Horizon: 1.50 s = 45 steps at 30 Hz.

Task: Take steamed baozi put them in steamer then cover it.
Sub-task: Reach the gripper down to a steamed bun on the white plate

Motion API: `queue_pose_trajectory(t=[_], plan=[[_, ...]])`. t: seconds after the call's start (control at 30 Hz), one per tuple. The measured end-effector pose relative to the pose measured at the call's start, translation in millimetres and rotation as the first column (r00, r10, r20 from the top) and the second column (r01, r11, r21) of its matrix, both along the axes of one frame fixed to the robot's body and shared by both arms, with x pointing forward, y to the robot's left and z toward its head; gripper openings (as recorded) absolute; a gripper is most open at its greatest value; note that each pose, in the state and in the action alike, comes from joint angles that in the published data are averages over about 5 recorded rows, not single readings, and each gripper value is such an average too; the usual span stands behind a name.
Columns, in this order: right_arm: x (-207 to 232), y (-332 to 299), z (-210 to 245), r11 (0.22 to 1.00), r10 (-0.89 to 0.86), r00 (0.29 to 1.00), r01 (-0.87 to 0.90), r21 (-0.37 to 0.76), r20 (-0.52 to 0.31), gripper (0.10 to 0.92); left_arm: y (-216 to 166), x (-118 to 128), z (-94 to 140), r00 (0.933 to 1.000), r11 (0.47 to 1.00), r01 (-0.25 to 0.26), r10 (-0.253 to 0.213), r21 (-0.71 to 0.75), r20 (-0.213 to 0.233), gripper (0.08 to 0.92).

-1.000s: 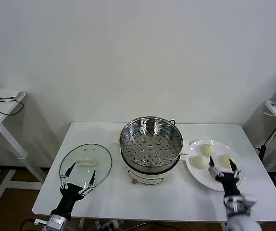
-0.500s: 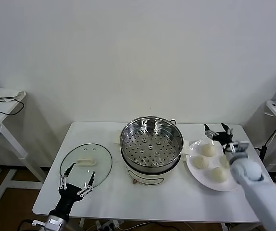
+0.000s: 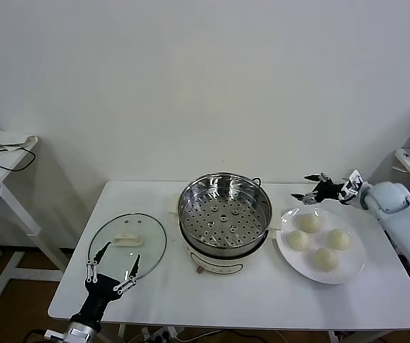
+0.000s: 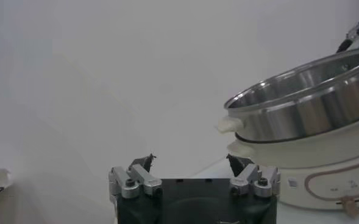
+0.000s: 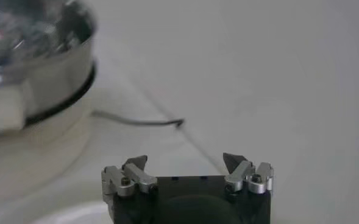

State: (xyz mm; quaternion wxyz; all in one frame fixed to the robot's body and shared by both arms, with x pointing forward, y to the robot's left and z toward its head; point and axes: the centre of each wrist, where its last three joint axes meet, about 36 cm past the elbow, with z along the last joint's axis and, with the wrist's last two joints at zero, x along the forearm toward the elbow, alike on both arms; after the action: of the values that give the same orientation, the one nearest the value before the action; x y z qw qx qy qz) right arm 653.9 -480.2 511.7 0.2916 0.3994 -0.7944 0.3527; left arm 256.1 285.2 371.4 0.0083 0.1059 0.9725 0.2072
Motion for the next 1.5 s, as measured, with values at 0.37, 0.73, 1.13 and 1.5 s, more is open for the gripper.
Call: queue_pose_trajectory(t=[0.37,0.73,1.13,1.5], plan=[[40,25,11,0.933,0.164,0.966,-0.218,-0.286,-0.201,0.823,1,-5,4,0.9999,1.000,-0.014,0.014,-0.002,0.003,0.823],[62,48,-3,0.845,0.218,0.924,-0.340,-0.413,-0.313,0.823,1,-9,3,0.9996,1.000,-0.029,0.029,0.000,-0.002,0.823],[65,59,-26,0.797,0.231,0.901,-0.392,-0.460,-0.368,0.823,0,-10,2,0.9990,0.999,-0.044,0.044,0.004,-0.013,0.823],[64,65,-46,0.792,0.231,0.899,-0.396,-0.466,-0.372,0.823,0,-11,5,0.9987,0.999,-0.050,0.050,0.004,-0.007,0.823]])
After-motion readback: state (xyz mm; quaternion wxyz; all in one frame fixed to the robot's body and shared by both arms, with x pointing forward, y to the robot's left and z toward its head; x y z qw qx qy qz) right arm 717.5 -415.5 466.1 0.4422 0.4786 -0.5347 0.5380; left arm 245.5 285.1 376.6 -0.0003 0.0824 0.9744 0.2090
